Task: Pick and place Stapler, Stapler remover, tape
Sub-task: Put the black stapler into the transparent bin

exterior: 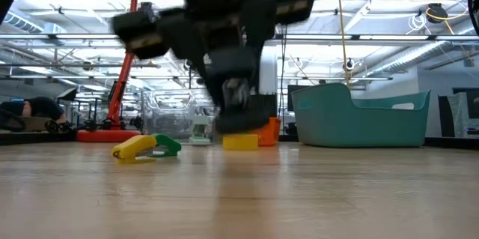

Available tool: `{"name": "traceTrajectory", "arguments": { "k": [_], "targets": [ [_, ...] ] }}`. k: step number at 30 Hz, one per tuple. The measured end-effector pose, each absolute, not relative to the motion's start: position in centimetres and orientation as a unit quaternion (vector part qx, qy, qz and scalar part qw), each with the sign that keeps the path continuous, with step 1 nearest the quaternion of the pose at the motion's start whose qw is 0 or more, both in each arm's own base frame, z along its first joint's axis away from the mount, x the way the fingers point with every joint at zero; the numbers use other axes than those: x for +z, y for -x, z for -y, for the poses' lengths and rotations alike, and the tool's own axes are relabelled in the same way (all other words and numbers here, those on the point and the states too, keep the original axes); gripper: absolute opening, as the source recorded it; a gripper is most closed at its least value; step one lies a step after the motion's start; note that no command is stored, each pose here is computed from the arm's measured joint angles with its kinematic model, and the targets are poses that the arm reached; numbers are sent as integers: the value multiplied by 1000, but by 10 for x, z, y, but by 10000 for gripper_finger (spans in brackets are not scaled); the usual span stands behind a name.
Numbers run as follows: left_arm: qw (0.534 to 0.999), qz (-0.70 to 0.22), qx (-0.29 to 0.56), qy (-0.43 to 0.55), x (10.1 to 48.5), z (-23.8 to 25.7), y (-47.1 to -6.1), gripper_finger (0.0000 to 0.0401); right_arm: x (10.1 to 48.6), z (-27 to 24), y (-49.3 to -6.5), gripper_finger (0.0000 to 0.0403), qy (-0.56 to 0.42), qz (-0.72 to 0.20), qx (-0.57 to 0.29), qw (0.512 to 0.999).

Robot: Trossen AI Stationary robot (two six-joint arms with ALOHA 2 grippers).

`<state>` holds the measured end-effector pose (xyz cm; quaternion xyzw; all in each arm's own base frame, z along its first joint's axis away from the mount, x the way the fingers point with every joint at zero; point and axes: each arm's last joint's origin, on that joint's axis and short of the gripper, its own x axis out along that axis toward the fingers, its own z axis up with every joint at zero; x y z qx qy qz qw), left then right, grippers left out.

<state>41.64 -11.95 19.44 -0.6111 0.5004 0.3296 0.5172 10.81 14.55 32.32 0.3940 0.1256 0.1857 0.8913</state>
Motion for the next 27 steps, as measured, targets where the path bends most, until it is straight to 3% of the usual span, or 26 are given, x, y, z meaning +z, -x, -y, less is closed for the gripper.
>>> {"name": "traceTrajectory", "arguments": {
  "k": [8, 14, 18, 22, 27],
  "targets": [
    [587, -481, 362, 541, 279, 73, -419, 140, 323, -145, -108, 157, -392, -125, 186, 892],
    [607, -485, 434, 457, 336, -1, -395, 155, 323, -145, -109, 157, -393, -123, 181, 893],
    [621, -467, 437, 453, 350, -67, -382, 156, 323, -142, -113, 157, -392, -116, 168, 897],
    [604, -450, 471, 459, 354, -130, -359, 145, 325, -137, -117, 157, -400, -98, 145, 899],
    [595, -445, 478, 469, 355, -178, -337, 146, 327, -130, -119, 157, -410, -77, 112, 902]
  ]
}}
